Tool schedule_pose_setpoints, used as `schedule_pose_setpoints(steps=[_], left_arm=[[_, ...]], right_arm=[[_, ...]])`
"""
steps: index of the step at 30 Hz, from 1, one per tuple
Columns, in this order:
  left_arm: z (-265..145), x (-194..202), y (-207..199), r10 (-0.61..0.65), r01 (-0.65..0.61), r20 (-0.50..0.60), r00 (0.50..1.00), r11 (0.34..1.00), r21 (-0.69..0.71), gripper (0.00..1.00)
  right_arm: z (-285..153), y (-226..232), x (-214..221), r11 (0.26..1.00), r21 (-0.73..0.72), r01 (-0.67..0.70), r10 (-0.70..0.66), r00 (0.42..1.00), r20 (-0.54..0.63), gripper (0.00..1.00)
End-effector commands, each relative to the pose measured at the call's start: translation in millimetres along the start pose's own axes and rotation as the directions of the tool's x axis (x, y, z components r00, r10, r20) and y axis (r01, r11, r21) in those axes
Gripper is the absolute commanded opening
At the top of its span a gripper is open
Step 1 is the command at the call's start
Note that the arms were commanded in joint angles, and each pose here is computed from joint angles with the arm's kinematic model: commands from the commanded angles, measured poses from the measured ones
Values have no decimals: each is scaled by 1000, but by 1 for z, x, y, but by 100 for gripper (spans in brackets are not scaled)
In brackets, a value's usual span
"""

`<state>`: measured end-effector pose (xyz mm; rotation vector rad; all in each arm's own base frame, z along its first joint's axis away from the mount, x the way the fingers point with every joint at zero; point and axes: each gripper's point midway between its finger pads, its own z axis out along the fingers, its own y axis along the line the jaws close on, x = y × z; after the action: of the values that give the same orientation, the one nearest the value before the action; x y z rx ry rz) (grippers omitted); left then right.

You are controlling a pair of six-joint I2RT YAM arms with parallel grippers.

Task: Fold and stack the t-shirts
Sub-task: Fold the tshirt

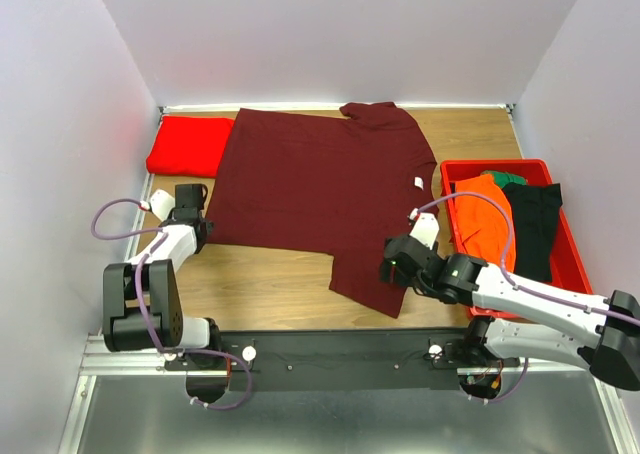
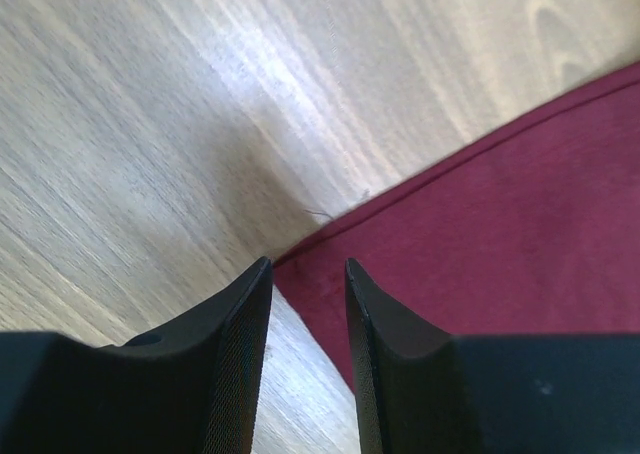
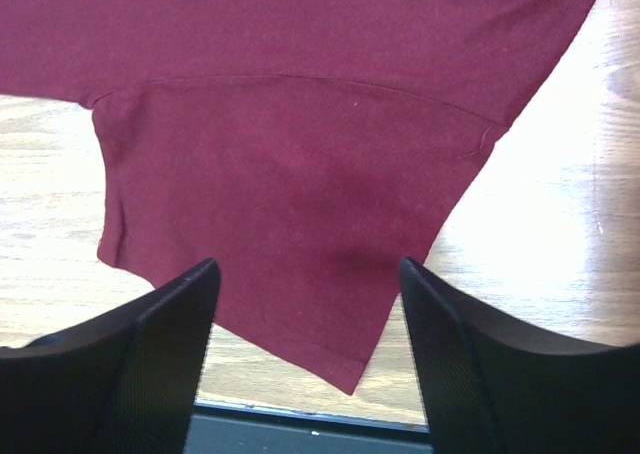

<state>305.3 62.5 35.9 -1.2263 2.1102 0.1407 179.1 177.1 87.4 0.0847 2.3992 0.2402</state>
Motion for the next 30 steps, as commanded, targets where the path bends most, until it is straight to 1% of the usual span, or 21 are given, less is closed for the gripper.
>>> schedule_pose_setpoints(steps=[1, 5, 12, 14, 15, 16, 17, 18, 22, 25, 26, 28, 30], left_arm=[[7, 2, 8, 17, -18, -8, 1000, 999, -43, 43], [16, 7, 8, 47, -49, -31, 998, 997, -64, 43], [29, 12, -3, 98, -101, -65, 993, 994, -39, 42], [30, 13, -6, 111, -113, -73, 991, 993, -22, 33], [30, 14, -7, 113, -115, -76, 991, 993, -16, 27], [29, 13, -8, 117, -117, -75, 990, 993, -4, 13], [26, 11, -13, 115, -113, -66, 991, 993, 22, 8], [24, 10, -14, 114, -113, -60, 992, 993, 32, 0], [16, 4, -24, 93, -90, -31, 995, 991, 102, 0], [7, -2, -28, 71, -70, 1, 998, 988, 140, 0], [3, -7, -32, 59, -62, 24, 998, 984, 166, 0], [-1, -8, -35, 47, -53, 34, 998, 980, 193, 0], [-5, -8, -37, 34, -42, 40, 999, 974, 223, 0]], right_arm=[[3, -3, -8, 999, 31, -23, 22, 999, 35, 82], [5, -3, -9, 999, 42, -27, 25, 999, 42, 85], [8, -3, -10, 998, 56, -31, 28, 998, 48, 85], [10, -4, -8, 997, 65, -30, 28, 999, 41, 85], [11, -5, -7, 997, 69, -33, 30, 999, 37, 85], [11, -6, -6, 997, 72, -34, 32, 999, 36, 85], [12, -7, -4, 996, 79, -31, 28, 999, 32, 85], [14, -9, -2, 996, 85, -38, 36, 999, 28, 85], [19, -15, 6, 992, 113, -57, 57, 998, 8, 85], [24, -18, 11, 989, 138, -60, 63, 998, -12, 83], [26, -20, 15, 988, 144, -62, 66, 997, -28, 80], [28, -20, 22, 985, 152, -77, 85, 995, -46, 73], [30, -24, 32, 982, 167, -86, 99, 993, -72, 71]])
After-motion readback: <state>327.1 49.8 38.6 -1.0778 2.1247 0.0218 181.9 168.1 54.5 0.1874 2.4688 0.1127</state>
